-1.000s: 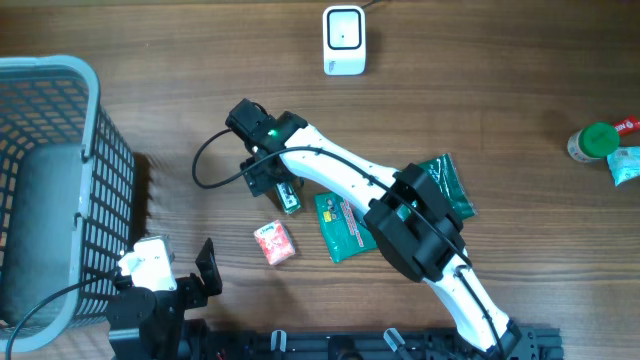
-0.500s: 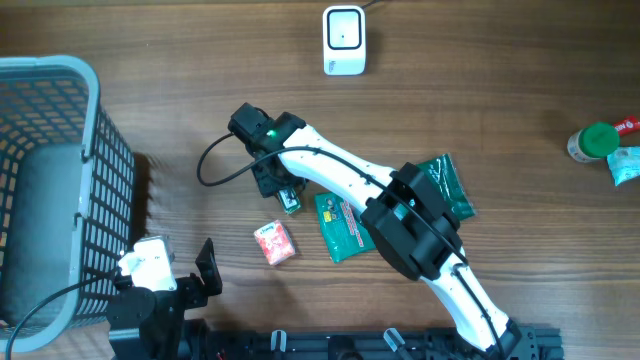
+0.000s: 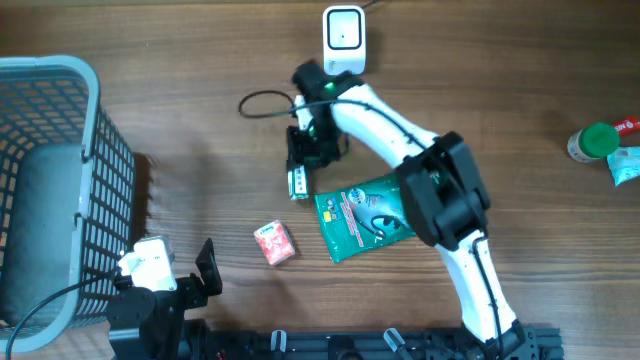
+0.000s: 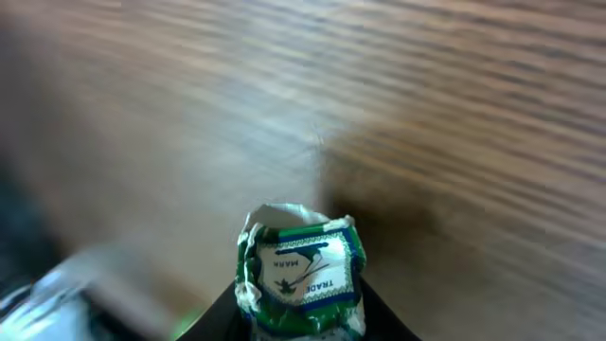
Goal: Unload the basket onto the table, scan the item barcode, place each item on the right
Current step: 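Lift small green box and hold it under the barcode scanner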
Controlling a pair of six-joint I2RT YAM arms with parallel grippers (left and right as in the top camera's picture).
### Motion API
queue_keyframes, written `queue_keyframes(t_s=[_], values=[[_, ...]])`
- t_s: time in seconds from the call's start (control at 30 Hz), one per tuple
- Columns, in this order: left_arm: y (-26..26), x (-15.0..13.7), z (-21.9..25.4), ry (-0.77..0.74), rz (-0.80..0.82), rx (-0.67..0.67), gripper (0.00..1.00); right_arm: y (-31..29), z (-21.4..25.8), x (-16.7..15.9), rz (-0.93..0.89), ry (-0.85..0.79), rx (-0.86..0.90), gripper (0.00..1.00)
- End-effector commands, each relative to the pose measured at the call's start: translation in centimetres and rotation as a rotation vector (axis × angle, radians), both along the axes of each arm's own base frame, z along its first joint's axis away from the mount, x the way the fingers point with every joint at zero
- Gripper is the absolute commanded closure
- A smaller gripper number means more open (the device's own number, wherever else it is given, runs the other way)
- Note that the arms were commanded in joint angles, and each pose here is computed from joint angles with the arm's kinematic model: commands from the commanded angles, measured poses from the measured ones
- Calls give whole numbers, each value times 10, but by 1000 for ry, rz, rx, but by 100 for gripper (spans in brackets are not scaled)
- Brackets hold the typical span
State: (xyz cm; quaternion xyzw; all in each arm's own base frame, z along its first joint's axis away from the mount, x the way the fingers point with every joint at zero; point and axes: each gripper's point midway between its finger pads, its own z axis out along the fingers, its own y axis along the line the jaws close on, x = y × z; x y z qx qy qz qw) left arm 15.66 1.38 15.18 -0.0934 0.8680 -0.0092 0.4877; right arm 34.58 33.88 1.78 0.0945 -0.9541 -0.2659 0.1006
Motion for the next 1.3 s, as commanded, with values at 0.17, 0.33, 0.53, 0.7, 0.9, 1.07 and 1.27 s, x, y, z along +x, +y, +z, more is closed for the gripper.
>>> queue_keyframes(t_s=[0.17,0.33,0.53,0.7,0.9,1.07,1.27], values=[[-2,0,-1,-5,-6,-10,0,13,102,2,69,210,746,70],[-2,0,-1,-5,-6,-10,0,5,104,-16,87,254,737,71],[-2,0,-1,-5,-6,-10,0,-9,115,-43,142,285,734,71],[-2,0,-1,-5,-6,-10,0,-19,117,-59,180,305,653,75],[-2,0,-1,-5,-6,-10,0,-11,123,-74,205,331,600,74],[-2,0,-1,-5,-5,-10,0,-2,126,-87,235,343,586,73],[-2,0,-1,-5,-6,-10,0,-31,110,-89,316,249,331,71]])
